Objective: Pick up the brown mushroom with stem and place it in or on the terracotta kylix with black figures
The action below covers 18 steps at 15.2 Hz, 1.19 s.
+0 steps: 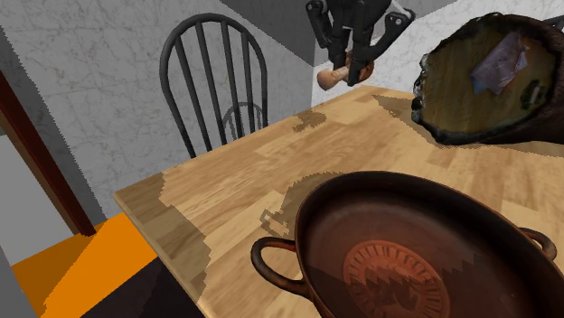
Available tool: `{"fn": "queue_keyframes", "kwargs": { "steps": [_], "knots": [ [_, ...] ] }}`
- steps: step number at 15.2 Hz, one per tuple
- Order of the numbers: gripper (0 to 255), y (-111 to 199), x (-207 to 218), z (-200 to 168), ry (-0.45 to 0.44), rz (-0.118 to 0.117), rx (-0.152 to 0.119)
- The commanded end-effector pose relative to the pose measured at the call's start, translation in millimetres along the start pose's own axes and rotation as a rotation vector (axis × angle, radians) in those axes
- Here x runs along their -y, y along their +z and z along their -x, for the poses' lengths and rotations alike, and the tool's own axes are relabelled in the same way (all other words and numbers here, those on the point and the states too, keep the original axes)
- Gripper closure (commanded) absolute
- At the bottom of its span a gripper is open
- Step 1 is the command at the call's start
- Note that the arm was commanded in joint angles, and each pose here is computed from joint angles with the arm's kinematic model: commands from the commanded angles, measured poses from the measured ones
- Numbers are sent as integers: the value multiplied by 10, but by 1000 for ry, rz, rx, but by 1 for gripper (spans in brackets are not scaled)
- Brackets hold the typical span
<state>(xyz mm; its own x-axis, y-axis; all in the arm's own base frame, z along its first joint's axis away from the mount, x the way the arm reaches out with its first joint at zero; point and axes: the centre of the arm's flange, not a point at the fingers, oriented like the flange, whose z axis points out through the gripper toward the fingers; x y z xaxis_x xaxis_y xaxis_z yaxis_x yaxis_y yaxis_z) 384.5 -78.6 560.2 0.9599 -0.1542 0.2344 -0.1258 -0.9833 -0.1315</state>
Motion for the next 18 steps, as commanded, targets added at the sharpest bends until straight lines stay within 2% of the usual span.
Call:
{"fn": "queue_keyframes", "kwargs": {
  "steps": [1,16,18],
  "knots": [
    [255,-54,-179,169,-1,0,0],
    [255,-574,-1563,1626,-1,0,0],
    [255,-472,-1576,1651,-1,0,0]
  ]
}}
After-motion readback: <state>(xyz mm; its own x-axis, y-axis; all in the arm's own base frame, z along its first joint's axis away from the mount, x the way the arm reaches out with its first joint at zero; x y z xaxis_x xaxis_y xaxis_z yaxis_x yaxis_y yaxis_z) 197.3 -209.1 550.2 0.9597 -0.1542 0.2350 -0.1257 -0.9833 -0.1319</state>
